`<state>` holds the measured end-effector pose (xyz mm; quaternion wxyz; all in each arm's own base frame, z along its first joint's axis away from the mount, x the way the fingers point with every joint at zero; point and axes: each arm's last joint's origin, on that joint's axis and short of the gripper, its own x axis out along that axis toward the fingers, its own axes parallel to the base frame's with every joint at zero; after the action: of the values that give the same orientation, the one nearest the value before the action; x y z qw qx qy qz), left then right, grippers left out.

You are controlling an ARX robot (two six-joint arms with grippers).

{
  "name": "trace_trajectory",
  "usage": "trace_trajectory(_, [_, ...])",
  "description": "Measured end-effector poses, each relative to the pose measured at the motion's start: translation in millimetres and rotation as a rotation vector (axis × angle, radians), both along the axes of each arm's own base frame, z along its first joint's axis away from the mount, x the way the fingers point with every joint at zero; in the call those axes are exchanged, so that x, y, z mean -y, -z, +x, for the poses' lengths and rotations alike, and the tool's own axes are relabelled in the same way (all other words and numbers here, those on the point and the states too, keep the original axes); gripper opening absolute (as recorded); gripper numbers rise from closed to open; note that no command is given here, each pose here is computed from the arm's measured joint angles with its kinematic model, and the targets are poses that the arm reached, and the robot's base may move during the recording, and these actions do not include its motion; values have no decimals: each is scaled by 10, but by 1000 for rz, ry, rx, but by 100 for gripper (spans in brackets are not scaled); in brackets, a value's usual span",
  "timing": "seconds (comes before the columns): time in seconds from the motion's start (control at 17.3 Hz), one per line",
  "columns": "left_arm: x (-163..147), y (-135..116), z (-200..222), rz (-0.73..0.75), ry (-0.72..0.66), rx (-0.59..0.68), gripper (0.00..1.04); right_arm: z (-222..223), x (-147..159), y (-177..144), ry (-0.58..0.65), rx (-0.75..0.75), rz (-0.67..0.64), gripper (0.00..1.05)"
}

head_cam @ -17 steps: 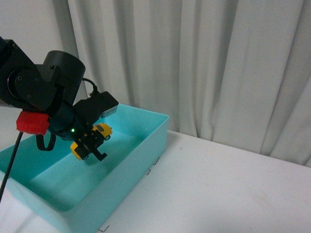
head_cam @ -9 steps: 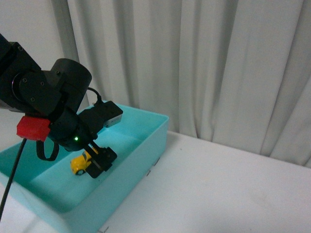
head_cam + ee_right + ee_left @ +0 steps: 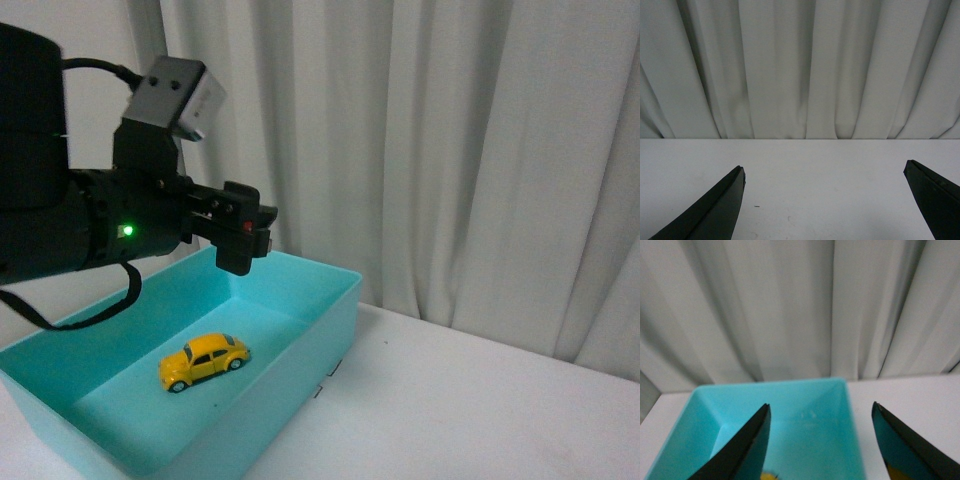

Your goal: Wind up and store yellow beetle toy

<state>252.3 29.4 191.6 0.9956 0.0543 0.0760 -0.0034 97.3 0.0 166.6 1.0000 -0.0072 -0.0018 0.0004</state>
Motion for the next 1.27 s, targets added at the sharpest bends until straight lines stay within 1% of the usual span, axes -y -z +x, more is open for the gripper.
trace_trajectory(0.06, [53, -137, -133, -45, 2, 146, 48, 0, 0, 0, 1, 0, 0, 98])
trace_trajectory(0.12, [88, -203, -241, -66, 2, 202, 36, 0, 0, 0, 1, 0, 0, 98])
trace_trajectory(0.17, [118, -121, -340, -81, 1, 182, 25, 0, 0, 0, 1, 0, 0, 98])
trace_trajectory(0.23, [140, 12, -430, -91, -4, 132, 14, 0, 0, 0, 1, 0, 0, 98])
trace_trajectory(0.29, [159, 92, -517, -101, -9, 109, 2, 0, 0, 0, 1, 0, 0, 98])
trace_trajectory(0.41, [215, 52, -641, -102, -20, 154, 2, 0, 0, 0, 0, 0, 0, 98])
trace_trajectory(0.46, [292, 59, -710, -104, 0, 160, 2, 0, 0, 0, 1, 0, 0, 98])
trace_trajectory(0.58, [299, 157, -826, -105, -3, 126, 2, 0, 0, 0, 2, 0, 0, 98])
trace_trajectory(0.81, [292, 174, -986, -104, -9, 148, 2, 0, 0, 0, 1, 0, 0, 98])
trace_trajectory(0.87, [293, 244, -1032, -104, -7, 158, 2, 0, 0, 0, 1, 0, 0, 98])
trace_trajectory(0.93, [293, 321, -1073, -104, -9, 116, 2, 0, 0, -1, 1, 1, 0, 98])
trace_trajectory(1.04, [293, 263, -1148, -104, -8, 150, 2, 0, 0, 0, 1, 0, 0, 98])
trace_trajectory(1.27, [293, 244, -1222, -105, -8, 149, 2, 0, 0, 0, 1, 0, 0, 98])
